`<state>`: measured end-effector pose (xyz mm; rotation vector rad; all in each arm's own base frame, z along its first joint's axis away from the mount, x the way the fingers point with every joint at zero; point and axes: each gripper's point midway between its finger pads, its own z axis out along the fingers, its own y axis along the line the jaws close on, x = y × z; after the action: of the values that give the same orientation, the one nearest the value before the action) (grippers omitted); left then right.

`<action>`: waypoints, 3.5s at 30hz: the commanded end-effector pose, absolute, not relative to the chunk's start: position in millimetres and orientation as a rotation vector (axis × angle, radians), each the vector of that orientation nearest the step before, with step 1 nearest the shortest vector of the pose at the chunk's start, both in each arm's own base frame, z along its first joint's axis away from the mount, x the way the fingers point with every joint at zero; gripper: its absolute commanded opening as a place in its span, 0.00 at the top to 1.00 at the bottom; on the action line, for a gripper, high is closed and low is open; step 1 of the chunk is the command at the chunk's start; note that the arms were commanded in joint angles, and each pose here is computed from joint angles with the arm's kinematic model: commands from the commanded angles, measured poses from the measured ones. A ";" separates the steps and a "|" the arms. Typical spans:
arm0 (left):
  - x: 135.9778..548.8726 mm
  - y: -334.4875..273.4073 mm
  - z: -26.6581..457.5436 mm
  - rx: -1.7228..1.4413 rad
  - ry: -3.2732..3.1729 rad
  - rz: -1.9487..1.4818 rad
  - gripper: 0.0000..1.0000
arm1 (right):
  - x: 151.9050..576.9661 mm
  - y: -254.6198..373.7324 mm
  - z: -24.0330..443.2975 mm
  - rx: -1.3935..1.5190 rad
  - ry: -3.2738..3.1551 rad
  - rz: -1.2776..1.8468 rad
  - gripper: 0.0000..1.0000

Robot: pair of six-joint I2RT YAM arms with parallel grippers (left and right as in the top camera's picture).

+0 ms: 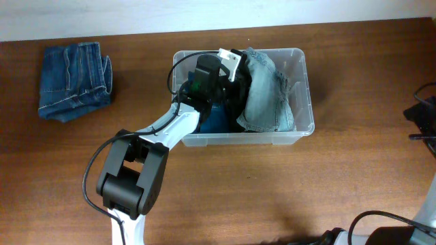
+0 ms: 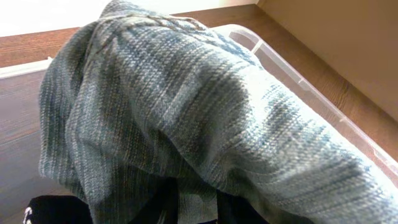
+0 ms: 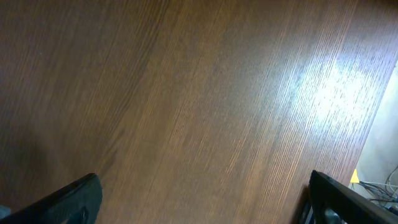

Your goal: Pack container

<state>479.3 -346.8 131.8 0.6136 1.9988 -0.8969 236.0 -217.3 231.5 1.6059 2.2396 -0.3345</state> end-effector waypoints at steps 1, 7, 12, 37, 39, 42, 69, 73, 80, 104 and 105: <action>475.4 -353.7 136.4 0.728 1.932 -0.903 0.71 | 234.2 -218.1 230.3 1.624 2.230 -0.339 0.02; 484.3 -341.8 149.2 0.754 1.881 -0.856 0.51 | 234.2 -218.1 230.3 1.624 2.230 -0.339 0.02; 503.2 -300.9 211.1 0.662 1.800 -0.768 0.51 | 234.2 -218.1 230.3 1.625 2.230 -0.339 0.02; 465.8 -330.0 102.3 0.686 2.168 -0.613 0.65 | 234.2 -218.1 230.3 1.624 2.230 -0.339 0.02; 466.6 -322.1 77.7 0.679 2.230 -0.600 0.65 | 234.2 -218.1 230.3 1.624 2.230 -0.339 0.02; 465.6 -315.8 54.6 0.675 2.286 -0.588 0.65 | 234.2 -218.1 230.3 1.624 2.230 -0.340 0.02; 400.7 -342.3 93.6 0.822 2.378 -0.678 0.62 | 234.2 -218.1 230.3 1.624 2.230 -0.339 0.02; 413.7 -340.1 102.4 0.798 2.338 -0.670 0.49 | 234.2 -218.1 230.3 1.625 2.230 -0.339 0.02; 460.1 -291.2 219.2 0.673 2.146 -0.613 0.38 | 234.2 -218.1 230.3 1.625 2.230 -0.339 0.02; 554.3 190.2 118.4 -0.435 2.291 0.263 0.99 | 234.2 -218.1 230.3 1.624 2.230 -0.339 0.01; 552.9 196.0 100.8 -0.454 2.317 0.290 0.99 | 234.2 -218.1 230.3 1.625 2.230 -0.339 0.02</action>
<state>553.8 182.8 134.9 -0.4053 2.2761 0.2399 236.0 -217.3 231.4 1.6060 2.2399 -0.3345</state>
